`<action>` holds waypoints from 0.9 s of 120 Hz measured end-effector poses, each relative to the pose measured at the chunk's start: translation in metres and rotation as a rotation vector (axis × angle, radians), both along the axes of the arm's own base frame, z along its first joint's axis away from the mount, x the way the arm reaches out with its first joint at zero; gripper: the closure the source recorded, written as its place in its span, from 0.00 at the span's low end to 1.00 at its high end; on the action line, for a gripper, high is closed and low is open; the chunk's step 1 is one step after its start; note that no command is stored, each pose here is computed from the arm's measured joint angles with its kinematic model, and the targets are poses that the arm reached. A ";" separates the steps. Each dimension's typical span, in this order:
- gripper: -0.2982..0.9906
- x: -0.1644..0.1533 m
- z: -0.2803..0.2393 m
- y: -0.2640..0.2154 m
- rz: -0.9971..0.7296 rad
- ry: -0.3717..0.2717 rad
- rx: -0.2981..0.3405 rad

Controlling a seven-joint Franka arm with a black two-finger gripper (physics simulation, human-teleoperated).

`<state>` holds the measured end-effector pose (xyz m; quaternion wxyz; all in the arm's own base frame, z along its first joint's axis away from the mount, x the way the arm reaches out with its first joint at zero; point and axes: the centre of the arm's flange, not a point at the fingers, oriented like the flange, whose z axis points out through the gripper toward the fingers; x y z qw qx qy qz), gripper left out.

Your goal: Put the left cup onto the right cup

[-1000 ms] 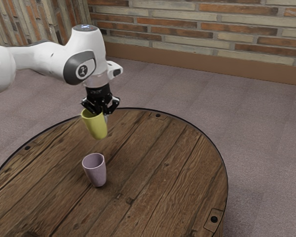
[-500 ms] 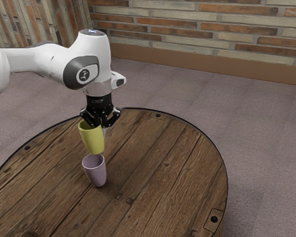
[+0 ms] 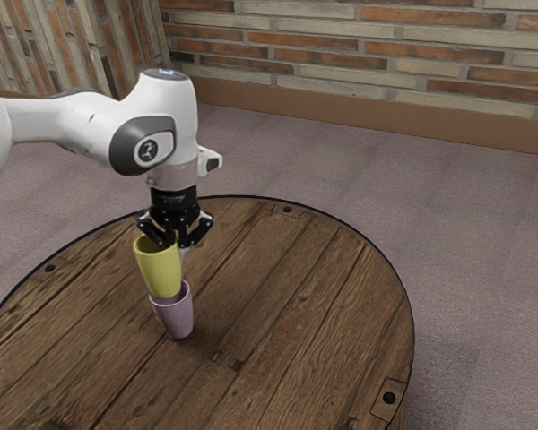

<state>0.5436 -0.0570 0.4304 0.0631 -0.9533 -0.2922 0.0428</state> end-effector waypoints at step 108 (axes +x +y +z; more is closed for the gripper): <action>0.84 0.001 -0.004 0.005 0.050 -0.046 0.049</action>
